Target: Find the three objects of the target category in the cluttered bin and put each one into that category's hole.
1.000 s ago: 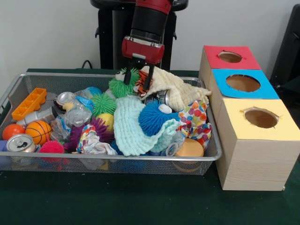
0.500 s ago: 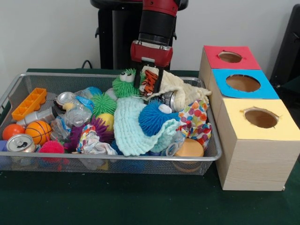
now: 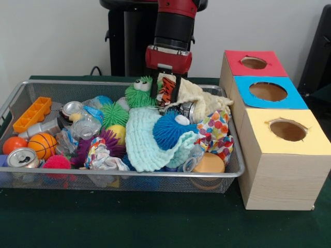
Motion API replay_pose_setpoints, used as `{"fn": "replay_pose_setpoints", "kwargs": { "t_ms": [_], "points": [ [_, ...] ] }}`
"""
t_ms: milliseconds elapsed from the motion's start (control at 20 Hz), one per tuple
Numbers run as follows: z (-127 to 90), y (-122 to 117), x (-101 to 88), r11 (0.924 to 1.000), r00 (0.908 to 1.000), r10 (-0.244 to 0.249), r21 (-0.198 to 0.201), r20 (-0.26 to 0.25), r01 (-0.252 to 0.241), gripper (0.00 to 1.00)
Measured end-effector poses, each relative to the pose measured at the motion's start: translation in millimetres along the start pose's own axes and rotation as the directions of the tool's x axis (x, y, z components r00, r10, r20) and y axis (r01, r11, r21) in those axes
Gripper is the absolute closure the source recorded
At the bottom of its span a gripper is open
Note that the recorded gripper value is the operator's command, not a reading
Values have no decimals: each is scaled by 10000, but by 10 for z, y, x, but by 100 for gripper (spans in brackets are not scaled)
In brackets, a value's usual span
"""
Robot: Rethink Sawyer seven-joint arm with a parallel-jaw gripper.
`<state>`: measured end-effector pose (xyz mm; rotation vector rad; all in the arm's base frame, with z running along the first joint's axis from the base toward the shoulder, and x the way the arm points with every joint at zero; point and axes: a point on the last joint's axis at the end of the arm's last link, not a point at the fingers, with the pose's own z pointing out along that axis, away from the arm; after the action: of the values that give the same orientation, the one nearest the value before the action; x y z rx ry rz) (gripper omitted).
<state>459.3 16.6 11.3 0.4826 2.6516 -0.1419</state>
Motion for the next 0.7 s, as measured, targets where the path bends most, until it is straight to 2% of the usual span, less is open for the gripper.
{"fn": "replay_pose_setpoints", "kwargs": {
  "t_ms": [700],
  "points": [
    [-64, 141, 44, 9992, 9991, 185, -341, -384, -198, 100]
  ]
}}
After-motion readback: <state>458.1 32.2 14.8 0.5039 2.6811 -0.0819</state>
